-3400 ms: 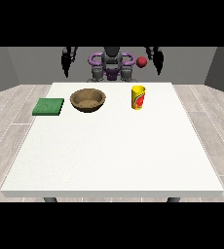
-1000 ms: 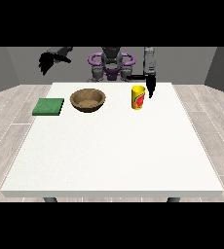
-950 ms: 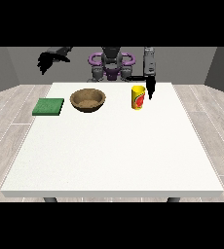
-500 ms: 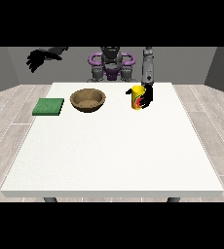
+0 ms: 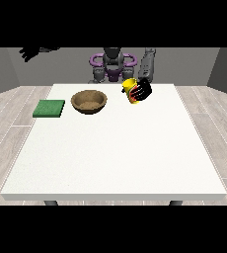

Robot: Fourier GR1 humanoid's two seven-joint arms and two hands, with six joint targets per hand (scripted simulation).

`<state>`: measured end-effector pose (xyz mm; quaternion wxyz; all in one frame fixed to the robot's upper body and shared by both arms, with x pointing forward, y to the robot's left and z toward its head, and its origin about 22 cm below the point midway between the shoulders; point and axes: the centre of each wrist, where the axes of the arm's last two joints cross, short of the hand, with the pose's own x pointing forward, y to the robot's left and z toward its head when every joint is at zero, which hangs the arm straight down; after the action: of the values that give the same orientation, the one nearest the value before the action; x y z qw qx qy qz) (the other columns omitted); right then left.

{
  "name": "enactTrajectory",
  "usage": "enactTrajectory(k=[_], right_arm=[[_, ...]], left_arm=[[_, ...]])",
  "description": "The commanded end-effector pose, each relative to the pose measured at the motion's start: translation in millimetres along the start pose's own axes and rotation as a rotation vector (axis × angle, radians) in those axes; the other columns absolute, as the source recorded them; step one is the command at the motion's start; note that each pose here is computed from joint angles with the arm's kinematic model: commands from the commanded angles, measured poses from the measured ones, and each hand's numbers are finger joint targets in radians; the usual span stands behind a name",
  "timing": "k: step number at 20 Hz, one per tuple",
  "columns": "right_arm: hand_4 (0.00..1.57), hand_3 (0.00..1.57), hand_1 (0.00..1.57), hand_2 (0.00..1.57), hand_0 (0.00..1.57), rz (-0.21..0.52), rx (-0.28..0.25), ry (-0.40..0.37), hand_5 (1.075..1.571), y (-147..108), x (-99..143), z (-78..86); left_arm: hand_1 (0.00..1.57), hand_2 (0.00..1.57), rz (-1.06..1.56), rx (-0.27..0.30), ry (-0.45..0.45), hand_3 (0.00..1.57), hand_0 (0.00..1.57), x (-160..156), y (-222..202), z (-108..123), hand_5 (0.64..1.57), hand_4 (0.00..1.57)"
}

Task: Pick the cup and pour the ball into the bowl, then pick the bowl and place it on the pad

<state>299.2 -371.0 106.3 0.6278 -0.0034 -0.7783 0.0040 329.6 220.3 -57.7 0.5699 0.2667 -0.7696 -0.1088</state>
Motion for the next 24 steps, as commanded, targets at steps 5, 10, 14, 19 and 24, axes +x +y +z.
enactTrajectory(k=[5, 10, 14, 19, 24], right_arm=[[0.27, 0.24, 0.00, 0.00, 0.00, -0.038, -0.041, 0.174, 1.568, -13, -35, 5.3], [0.37, 0.05, 0.00, 0.00, 0.00, -0.057, -0.047, 0.174, 1.569, -14, -49, 9.4], [0.42, 0.00, 0.00, 0.00, 0.00, -0.088, -0.013, 0.168, 1.569, -11, -42, -6.6], [0.43, 0.17, 0.00, 0.00, 0.00, -0.065, -0.065, 0.190, 1.570, -16, -47, -1.7], [0.45, 0.24, 0.00, 0.00, 0.00, -0.062, -0.093, 0.213, 1.570, -50, -62, 30.0]], left_arm=[[1.32, 1.57, -0.298, -0.129, -0.121, 1.57, 1.32, 84, -74, -24, 1.551, 1.14], [1.30, 1.57, -0.563, -0.191, -0.196, 1.57, 1.30, 115, -97, -40, 1.559, 1.12], [1.30, 1.57, -0.673, -0.197, -0.177, 1.57, 1.30, 126, -111, -26, 1.559, 1.12], [0.91, 1.57, -0.877, -0.294, -0.244, 1.50, 0.91, 139, -117, -35, 1.571, 1.04], [0.00, 1.57, -1.000, -0.277, -0.284, 1.43, 0.00, 145, -119, -34, 1.559, 0.87]])
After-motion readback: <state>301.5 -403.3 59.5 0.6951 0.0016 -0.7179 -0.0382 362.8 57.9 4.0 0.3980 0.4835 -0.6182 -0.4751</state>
